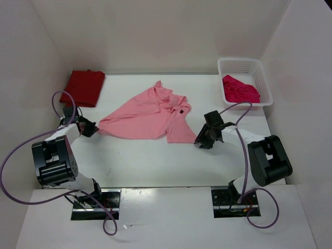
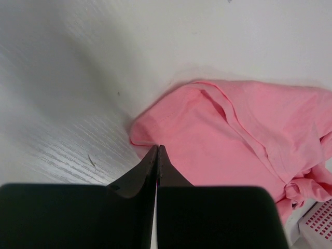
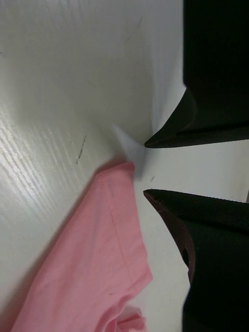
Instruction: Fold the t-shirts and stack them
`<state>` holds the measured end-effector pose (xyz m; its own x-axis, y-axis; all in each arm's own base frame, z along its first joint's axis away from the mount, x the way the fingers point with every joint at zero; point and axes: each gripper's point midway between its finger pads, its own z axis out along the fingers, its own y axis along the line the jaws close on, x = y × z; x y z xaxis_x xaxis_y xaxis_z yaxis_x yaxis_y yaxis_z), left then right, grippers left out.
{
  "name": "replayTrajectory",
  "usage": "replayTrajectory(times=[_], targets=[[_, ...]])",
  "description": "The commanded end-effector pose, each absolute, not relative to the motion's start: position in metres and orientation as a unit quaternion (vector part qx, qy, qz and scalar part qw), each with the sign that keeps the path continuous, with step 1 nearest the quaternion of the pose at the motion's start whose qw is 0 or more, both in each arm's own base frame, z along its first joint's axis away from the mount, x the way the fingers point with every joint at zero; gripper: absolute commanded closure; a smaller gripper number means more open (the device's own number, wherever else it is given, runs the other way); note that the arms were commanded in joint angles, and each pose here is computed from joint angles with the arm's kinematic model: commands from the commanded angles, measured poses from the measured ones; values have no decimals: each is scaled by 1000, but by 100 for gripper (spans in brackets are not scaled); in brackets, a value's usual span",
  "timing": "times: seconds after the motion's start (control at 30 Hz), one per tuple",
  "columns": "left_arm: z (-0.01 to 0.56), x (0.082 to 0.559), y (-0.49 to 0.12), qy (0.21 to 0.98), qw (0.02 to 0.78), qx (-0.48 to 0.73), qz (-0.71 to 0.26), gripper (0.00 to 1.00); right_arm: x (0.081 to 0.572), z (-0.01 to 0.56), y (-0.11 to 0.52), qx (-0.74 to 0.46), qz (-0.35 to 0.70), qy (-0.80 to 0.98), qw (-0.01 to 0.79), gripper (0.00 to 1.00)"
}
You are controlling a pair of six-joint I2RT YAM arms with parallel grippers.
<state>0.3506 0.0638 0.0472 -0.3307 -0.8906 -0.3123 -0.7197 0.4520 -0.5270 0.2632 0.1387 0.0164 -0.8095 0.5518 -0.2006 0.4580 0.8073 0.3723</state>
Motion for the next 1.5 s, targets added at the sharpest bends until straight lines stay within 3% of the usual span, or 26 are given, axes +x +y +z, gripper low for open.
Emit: replayTrajectory(times=[0.0, 0.47, 0.83, 1.0, 1.1, 1.23, 1.47], targets=[[61, 366, 66, 804, 315, -478, -164, 100, 288, 14, 127, 290, 136, 928, 190, 57], [56, 365, 56, 804, 304, -475, -186, 100, 306, 14, 111, 296, 115, 924, 215, 69], [56, 363, 57, 804, 305, -477, -182, 100, 305, 7, 126, 274, 140, 934, 182, 74], [56, 363, 57, 804, 305, -477, -182, 100, 300, 12, 127, 273, 145, 934, 180, 74], [56, 363, 57, 804, 305, -477, -182, 100, 295, 19, 125, 273, 144, 934, 179, 64], [57, 364, 58, 803, 309, -476, -183, 100, 293, 23, 123, 274, 140, 934, 180, 63], [54, 362, 57, 804, 305, -477, -182, 100, 289, 17, 125, 264, 143, 938, 172, 79]])
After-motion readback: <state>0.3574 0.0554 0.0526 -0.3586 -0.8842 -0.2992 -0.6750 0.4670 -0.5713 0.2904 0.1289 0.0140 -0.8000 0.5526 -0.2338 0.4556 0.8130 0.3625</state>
